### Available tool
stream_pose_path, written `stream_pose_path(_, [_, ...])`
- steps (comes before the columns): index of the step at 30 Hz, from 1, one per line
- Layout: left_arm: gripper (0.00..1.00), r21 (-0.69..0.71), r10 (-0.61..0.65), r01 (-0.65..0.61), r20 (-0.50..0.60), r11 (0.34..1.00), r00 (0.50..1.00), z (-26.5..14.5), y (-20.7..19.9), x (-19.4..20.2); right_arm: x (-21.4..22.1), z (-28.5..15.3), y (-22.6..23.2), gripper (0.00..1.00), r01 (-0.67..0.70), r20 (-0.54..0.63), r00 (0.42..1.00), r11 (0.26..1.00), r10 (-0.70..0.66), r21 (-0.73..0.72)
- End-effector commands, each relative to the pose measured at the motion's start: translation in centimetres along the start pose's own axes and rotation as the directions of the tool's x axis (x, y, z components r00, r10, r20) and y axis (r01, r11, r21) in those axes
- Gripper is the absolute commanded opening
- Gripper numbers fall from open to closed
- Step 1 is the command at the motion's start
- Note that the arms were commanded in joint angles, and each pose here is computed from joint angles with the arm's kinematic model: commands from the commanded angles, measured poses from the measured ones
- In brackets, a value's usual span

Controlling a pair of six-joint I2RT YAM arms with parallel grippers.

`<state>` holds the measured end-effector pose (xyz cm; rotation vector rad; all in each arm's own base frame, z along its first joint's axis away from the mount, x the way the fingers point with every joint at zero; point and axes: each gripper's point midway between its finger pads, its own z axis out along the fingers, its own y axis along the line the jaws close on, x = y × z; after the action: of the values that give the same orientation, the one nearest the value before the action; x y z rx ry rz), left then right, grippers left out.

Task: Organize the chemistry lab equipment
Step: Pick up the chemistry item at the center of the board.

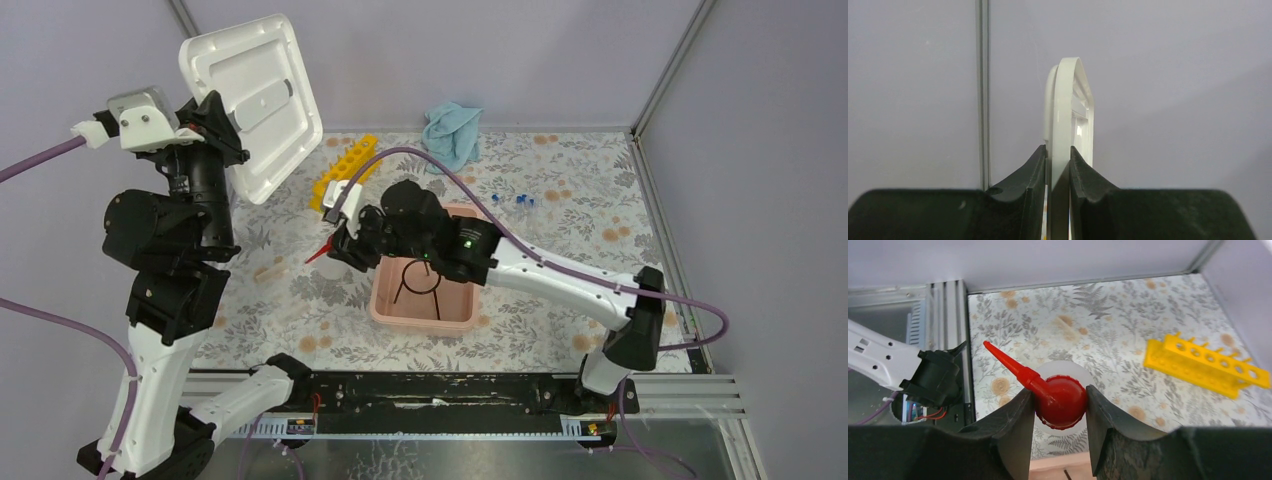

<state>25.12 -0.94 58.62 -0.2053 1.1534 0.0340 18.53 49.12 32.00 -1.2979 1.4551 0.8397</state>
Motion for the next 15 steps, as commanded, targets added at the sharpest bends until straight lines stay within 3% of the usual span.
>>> stream_pose_path(1, [0.0, -0.026, -0.049, 0.051, 0.085, 0.998, 0.995, 0.0, 0.6, -2.6, -2.7, -3.8, -2.0, 0.17, -0.013, 0.049, 0.999, 0.989, 0.006, 0.149])
stream_pose_path(15, [0.0, -0.008, -0.069, 0.07, 0.058, 0.998, 0.996, 0.3, -0.1, -1.7, 0.0, -10.6, -4.7, 0.17, -0.019, -0.051, 0.998, 0.93, 0.041, 0.367])
